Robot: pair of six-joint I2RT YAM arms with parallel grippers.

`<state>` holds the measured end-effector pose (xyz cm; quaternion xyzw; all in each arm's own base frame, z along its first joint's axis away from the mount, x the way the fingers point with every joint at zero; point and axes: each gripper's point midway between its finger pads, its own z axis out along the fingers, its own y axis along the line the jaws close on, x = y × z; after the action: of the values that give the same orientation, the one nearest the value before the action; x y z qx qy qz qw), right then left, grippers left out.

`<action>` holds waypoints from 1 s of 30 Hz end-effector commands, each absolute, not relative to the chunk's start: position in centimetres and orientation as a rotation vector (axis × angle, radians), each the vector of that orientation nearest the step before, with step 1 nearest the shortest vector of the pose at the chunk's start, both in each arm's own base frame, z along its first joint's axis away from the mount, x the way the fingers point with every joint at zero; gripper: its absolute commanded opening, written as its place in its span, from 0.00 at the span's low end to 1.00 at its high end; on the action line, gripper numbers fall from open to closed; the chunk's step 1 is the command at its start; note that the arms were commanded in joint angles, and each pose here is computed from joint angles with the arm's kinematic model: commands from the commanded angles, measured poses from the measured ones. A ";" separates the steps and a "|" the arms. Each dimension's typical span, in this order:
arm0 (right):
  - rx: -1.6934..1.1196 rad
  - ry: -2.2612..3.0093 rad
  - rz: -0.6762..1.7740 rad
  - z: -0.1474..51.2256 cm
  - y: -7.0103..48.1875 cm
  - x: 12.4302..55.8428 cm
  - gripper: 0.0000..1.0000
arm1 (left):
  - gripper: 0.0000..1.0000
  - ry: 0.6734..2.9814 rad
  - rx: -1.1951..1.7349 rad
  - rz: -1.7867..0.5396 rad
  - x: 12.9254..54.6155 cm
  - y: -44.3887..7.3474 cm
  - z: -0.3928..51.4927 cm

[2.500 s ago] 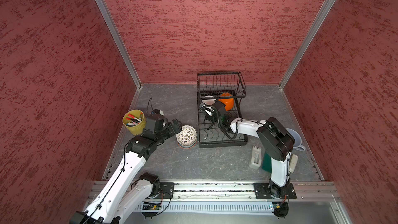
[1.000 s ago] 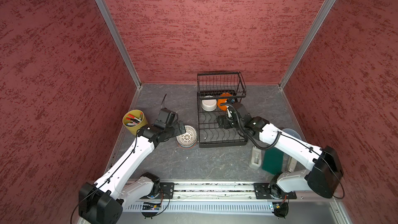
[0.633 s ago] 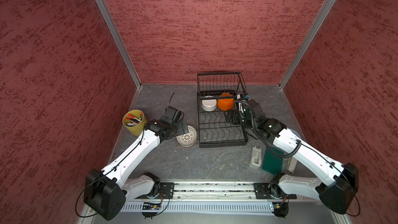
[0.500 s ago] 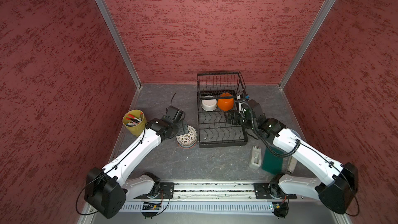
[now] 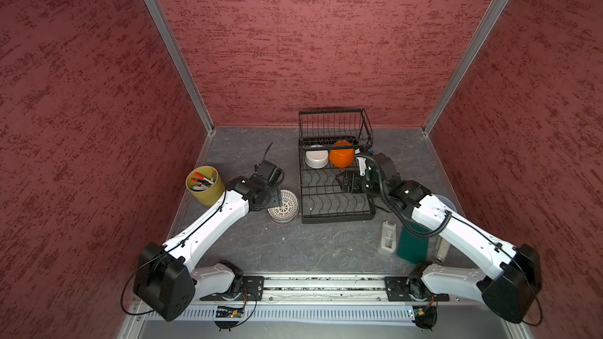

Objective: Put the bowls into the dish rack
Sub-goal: 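Lower the left gripper onto the patterned bowl stack and grip the top bowl's rim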

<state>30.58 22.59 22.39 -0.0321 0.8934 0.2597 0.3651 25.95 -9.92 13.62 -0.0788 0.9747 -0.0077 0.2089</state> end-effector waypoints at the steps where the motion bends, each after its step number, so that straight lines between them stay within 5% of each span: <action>1: -0.083 2.301 0.693 22.0 23.0 30.7 0.86 | 0.70 2.705 -0.195 -0.030 26.5 -10.5 13.7; 30: -0.119 2.332 0.703 19.7 23.6 30.8 0.86 | 0.37 2.858 -0.236 0.064 22.8 -11.3 12.4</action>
<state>30.49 23.46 19.91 -0.0436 0.9002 0.2671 0.3411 22.42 -11.28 11.70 -0.0758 0.9889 0.0207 0.1262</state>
